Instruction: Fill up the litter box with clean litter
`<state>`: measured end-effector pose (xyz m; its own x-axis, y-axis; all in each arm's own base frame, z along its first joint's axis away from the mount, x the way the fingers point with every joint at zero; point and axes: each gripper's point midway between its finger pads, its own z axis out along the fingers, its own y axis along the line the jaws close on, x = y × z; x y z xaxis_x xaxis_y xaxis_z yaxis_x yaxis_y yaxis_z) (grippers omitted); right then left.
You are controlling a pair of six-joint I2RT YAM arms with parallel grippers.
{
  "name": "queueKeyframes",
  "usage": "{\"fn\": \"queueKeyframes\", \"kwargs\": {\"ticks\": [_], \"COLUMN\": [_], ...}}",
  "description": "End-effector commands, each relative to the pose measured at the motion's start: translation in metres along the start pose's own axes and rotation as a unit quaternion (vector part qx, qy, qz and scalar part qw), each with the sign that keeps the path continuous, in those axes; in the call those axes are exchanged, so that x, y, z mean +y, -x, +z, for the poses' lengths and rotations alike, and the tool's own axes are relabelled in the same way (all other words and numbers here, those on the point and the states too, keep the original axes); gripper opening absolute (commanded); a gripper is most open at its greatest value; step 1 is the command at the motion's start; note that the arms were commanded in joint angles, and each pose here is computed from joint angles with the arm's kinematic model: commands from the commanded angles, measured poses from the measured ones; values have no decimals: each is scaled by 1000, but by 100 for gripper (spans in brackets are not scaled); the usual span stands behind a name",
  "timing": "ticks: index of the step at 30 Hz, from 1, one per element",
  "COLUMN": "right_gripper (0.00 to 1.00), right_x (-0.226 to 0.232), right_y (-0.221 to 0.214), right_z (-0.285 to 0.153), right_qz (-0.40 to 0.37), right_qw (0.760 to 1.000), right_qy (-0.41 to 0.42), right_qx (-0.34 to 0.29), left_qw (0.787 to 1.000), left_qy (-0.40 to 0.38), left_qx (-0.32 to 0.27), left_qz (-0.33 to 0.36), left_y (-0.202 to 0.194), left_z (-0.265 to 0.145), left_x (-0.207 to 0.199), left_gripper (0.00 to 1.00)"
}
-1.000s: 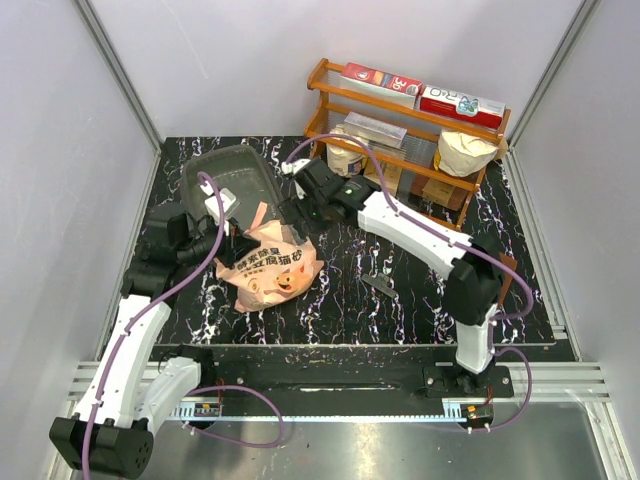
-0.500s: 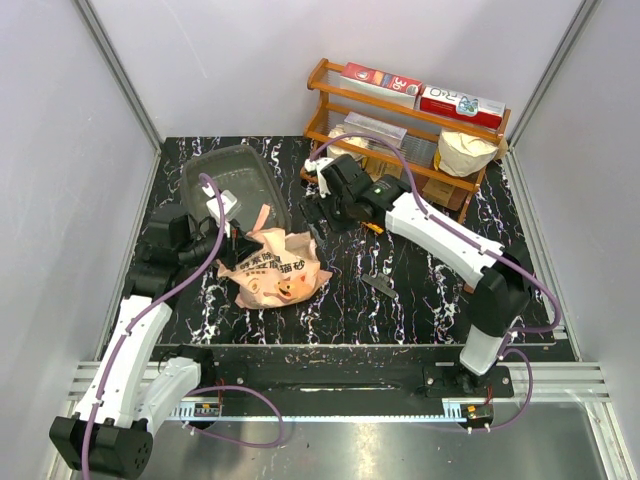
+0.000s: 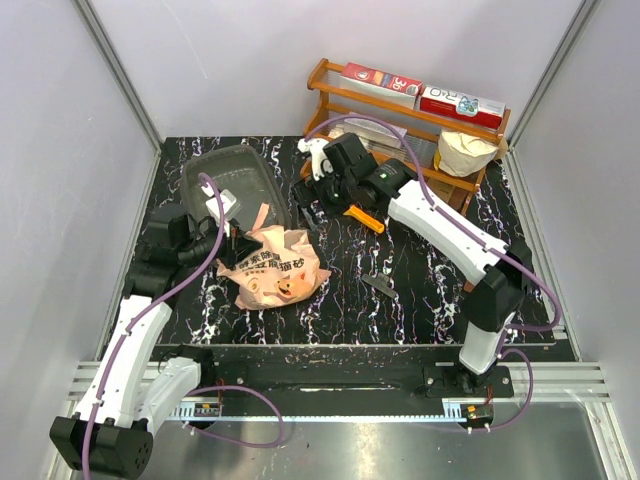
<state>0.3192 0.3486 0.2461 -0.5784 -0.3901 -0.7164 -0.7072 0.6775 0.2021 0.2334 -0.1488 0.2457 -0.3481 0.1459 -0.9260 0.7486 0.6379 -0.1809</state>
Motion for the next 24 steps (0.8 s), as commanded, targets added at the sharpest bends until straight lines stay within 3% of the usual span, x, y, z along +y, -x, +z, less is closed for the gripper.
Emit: {"fn": "queueKeyframes", "kwargs": {"ticks": [1,12,16,23,24], "right_gripper": [100,100,100,100,100], "right_x": [19,47,55,-16,-26], "right_y": [-8,-21,-25,-32,-49], "right_z": [8,53,73,60,48], "right_qz": [-5,-14,-6,-34,-21], "right_qw": [999,993,991,988,981], "right_qy": [40,93,99,-99,-110], "right_qx": [22,70,88,113,160], "left_qw": [997,996,993,991,991], "left_qy": [4,17,59,48,47], "left_qx": [-66,-81,-105,-120,-120], "left_qz": [45,28,-16,-26,-24], "left_y": [42,49,60,69,67], "left_z": [-5,-6,-9,-9,-9], "left_x": [0,3,17,15,15], "left_gripper": [2,1,0,0,0]}}
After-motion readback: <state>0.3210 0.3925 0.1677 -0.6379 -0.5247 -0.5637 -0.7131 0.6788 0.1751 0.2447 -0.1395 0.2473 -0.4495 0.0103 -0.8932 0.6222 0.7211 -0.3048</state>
